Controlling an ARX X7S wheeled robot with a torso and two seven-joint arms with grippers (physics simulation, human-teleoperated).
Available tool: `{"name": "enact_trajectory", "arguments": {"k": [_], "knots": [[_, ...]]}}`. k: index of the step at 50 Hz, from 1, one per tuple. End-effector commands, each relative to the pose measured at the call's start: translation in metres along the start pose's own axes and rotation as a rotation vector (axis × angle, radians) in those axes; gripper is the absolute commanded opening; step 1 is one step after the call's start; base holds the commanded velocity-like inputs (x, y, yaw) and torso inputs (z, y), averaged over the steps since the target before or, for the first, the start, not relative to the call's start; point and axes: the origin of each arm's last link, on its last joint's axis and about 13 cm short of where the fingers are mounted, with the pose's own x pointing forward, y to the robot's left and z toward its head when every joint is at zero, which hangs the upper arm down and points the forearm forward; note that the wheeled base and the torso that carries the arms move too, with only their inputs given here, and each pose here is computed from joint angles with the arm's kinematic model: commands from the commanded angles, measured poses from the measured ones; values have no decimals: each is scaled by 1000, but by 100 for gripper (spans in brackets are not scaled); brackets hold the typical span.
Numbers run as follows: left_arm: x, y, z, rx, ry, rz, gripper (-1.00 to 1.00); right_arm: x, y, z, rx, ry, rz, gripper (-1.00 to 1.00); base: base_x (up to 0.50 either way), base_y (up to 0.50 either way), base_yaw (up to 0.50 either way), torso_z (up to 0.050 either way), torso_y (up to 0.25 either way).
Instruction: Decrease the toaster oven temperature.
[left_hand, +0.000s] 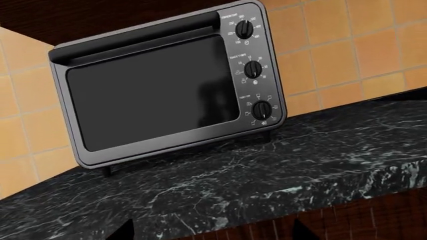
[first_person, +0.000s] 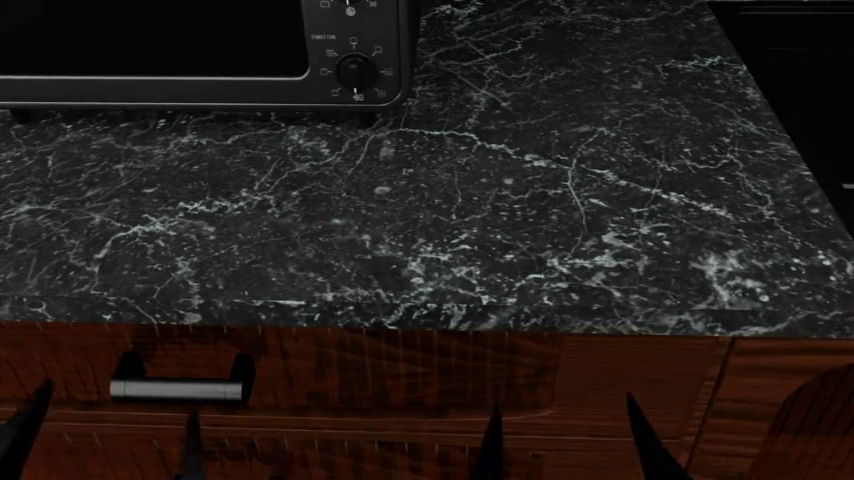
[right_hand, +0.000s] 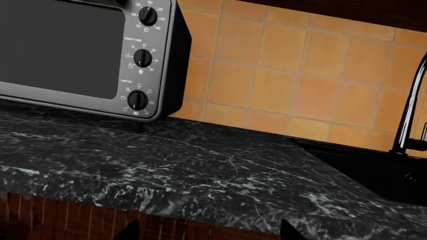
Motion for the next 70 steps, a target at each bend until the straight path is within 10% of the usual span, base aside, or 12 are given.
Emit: {"name": "enact_trajectory", "arguments": {"k": [1,21,40,70], "knots": [[21,8,23,29,-62,-40,100,13,-9,30,-43,-71,-17,100,0,0,0,0,0],[65,20,103,16,27,-172,100,25,-36,90,-59,-47,-57,100,0,0,0,0,0],[115,22,152,-167,199,-230,100,51,-54,153,21,8,-90,100,0,0,0,0,0],[126,28,205,-302,50,-235,100,68,-65,192,21,-52,-59,100,13,-35,0,0,0]]}}
